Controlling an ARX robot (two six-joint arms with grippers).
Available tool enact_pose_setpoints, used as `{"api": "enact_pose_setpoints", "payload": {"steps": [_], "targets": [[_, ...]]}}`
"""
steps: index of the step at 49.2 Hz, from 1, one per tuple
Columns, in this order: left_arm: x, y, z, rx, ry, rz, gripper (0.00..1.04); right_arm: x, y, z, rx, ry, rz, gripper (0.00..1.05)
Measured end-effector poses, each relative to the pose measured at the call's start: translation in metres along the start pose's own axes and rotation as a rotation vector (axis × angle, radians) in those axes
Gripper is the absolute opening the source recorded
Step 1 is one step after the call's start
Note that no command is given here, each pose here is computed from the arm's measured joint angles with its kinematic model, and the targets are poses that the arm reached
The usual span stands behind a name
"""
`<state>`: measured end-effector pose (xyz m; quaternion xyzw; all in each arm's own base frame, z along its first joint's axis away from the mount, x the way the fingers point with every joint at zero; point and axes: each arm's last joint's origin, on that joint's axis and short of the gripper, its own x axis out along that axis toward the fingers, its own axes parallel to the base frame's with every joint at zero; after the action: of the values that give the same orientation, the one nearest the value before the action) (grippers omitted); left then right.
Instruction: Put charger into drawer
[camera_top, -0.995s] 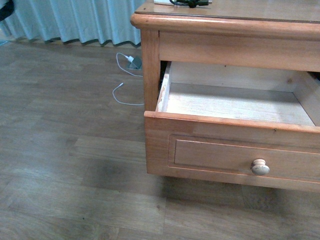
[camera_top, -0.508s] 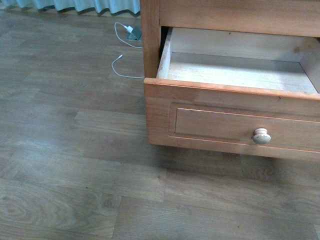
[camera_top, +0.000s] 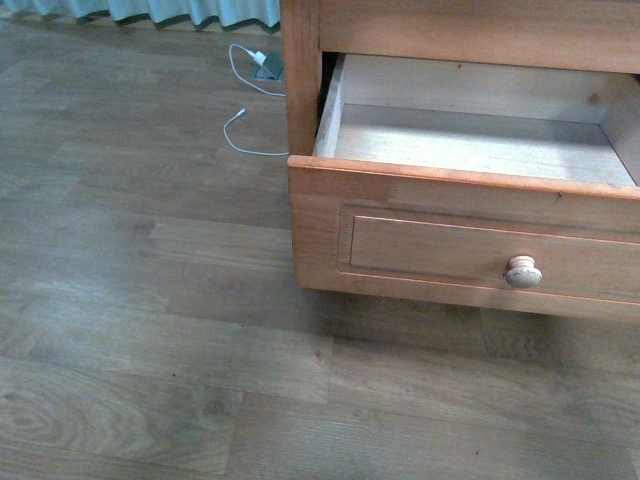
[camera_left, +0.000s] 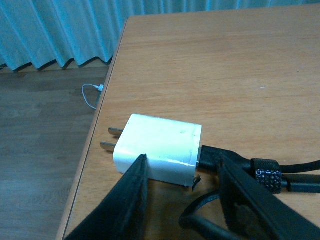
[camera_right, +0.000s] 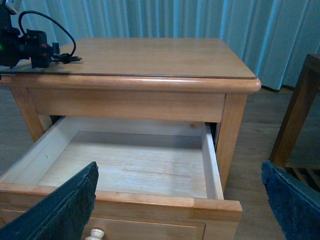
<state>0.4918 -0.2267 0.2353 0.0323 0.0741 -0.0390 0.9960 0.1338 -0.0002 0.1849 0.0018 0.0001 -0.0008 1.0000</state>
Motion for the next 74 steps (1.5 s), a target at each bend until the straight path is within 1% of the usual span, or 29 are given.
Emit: {"api": "enact_pose_setpoints", "payload": {"steps": [1,2,3,10,12,19,28,33,37,44,52,57,64,70,74], "targets": [[0.0,0.0,0.0,0.0,-0.001,0.0,0.38,0.0,0.0,0.0,0.0,0.0,0.0,0.97],[0.0,0.001,0.001,-0.001,-0.002,0.002,0.33,0.0,0.0,0.0,0.0,0.0,0.0,0.97],[0.001,0.001,0.001,-0.001,-0.002,0.002,0.31,0.0,0.0,0.0,0.0,0.0,0.0,0.97],[-0.001,0.002,0.003,-0.003,-0.004,-0.004,0.08,0.0,0.0,0.0,0.0,0.0,0.0,0.97],[-0.002,0.003,0.003,-0.006,-0.002,-0.007,0.04,0.0,0.0,0.0,0.0,0.0,0.0,0.97],[-0.014,0.008,0.01,-0.007,-0.01,-0.011,0.04,0.0,0.0,0.0,0.0,0.0,0.0,0.97],[-0.043,0.019,0.037,-0.031,-0.051,-0.017,0.04,0.0,0.0,0.0,0.0,0.0,0.0,0.97],[-0.067,0.026,0.055,-0.073,-0.076,-0.039,0.04,0.0,0.0,0.0,0.0,0.0,0.0,0.97],[-0.085,0.03,0.065,-0.107,-0.089,-0.065,0.04,0.0,0.0,0.0,0.0,0.0,0.0,0.97],[-0.113,0.034,0.071,-0.165,-0.08,-0.121,0.04,0.0,0.0,0.0,0.0,0.0,0.0,0.97],[-0.135,0.026,0.063,-0.195,-0.054,-0.2,0.04,0.0,0.0,0.0,0.0,0.0,0.0,0.97],[-0.141,0.016,0.053,-0.196,-0.031,-0.247,0.04,0.0,0.0,0.0,0.0,0.0,0.0,0.97],[-0.139,0.002,0.038,-0.194,0.004,-0.273,0.04,0.0,0.0,0.0,0.0,0.0,0.0,0.97],[-0.13,-0.012,0.021,-0.191,0.048,-0.287,0.04,0.0,0.0,0.0,0.0,0.0,0.0,0.97],[-0.117,-0.029,0.001,-0.181,0.094,-0.3,0.04,0.0,0.0,0.0,0.0,0.0,0.0,0.97]]}}
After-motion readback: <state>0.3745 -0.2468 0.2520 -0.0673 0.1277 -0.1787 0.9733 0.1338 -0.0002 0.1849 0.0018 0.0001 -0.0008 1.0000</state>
